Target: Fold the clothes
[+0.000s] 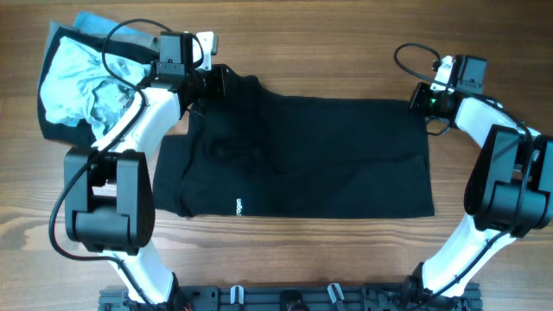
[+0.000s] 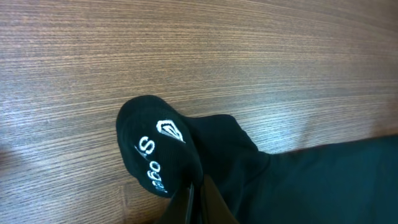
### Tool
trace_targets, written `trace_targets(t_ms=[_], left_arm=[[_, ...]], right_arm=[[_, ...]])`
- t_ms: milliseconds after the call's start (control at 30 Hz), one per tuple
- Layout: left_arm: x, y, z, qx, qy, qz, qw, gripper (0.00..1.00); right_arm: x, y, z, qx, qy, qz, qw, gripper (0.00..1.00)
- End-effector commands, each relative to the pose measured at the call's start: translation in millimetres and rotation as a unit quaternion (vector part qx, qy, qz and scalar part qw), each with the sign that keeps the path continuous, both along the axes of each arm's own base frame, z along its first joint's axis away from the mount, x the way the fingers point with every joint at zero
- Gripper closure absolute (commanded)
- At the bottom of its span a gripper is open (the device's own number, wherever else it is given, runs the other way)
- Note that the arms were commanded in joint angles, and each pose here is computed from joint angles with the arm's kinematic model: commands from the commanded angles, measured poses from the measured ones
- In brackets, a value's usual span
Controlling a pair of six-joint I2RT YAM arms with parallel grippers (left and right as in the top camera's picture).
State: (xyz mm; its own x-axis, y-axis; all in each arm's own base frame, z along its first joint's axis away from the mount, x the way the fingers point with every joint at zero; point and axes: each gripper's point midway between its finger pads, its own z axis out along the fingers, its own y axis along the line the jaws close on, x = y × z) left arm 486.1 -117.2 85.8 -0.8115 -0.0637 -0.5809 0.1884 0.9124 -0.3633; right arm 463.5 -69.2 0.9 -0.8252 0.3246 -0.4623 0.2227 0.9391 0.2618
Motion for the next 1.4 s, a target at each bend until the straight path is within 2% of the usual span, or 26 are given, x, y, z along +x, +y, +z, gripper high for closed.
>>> trace_targets(t_ms=[0, 200, 333, 533, 667, 767, 933, 1100, 1367], left_arm=[[5.6, 9.6, 34.0, 0.014, -0.039, 0.023, 0.999, 0.96], [3.0, 35.8, 62.3, 0.067, -0.064, 0.075, 0.993, 0.96], [-12.1, 45.9, 60.7, 0.092, -0.038, 0.087, 0.991, 0.96], [-50.9, 51.2, 35.9, 0.110, 0.054, 0.078, 0.989, 0.96], [-81.1, 56.2, 19.6, 0.124, 0.123, 0.073, 0.982, 0.96], [-101.9, 65.0, 11.2, 0.134, 0.169, 0.076, 0.973, 0.96], [-134.8, 77.1, 2.7, 0.143, 0.240, 0.079, 0.957, 0.96], [-163.3, 86.0, -0.8, 0.149, 0.298, 0.081, 0.940, 0.96], [-184.9, 89.7, -5.0, 0.153, 0.339, 0.079, 0.925, 0.96]], right_arm=[[0.8, -10.3, 28.7, -0.010, -0.014, -0.017, 1.000, 0.96], [-8.8, 1.5, 77.5, 0.007, -0.040, -0.001, 0.999, 0.96], [-15.6, 0.4, 94.4, 0.006, -0.043, -0.011, 0.999, 0.96], [-51.9, -13.8, 87.8, -0.013, 0.033, -0.083, 0.996, 0.96], [-83.6, -9.6, 73.6, -0.005, 0.105, -0.097, 0.990, 0.96], [-104.9, -7.8, 67.0, 0.002, 0.152, -0.122, 0.981, 0.96], [-134.7, -2.0, 61.3, 0.003, 0.214, -0.118, 0.970, 0.96], [-167.6, -15.8, 59.2, -0.052, 0.277, -0.122, 0.952, 0.96], [-180.7, -21.8, 60.1, -0.073, 0.302, -0.129, 0.942, 0.96]])
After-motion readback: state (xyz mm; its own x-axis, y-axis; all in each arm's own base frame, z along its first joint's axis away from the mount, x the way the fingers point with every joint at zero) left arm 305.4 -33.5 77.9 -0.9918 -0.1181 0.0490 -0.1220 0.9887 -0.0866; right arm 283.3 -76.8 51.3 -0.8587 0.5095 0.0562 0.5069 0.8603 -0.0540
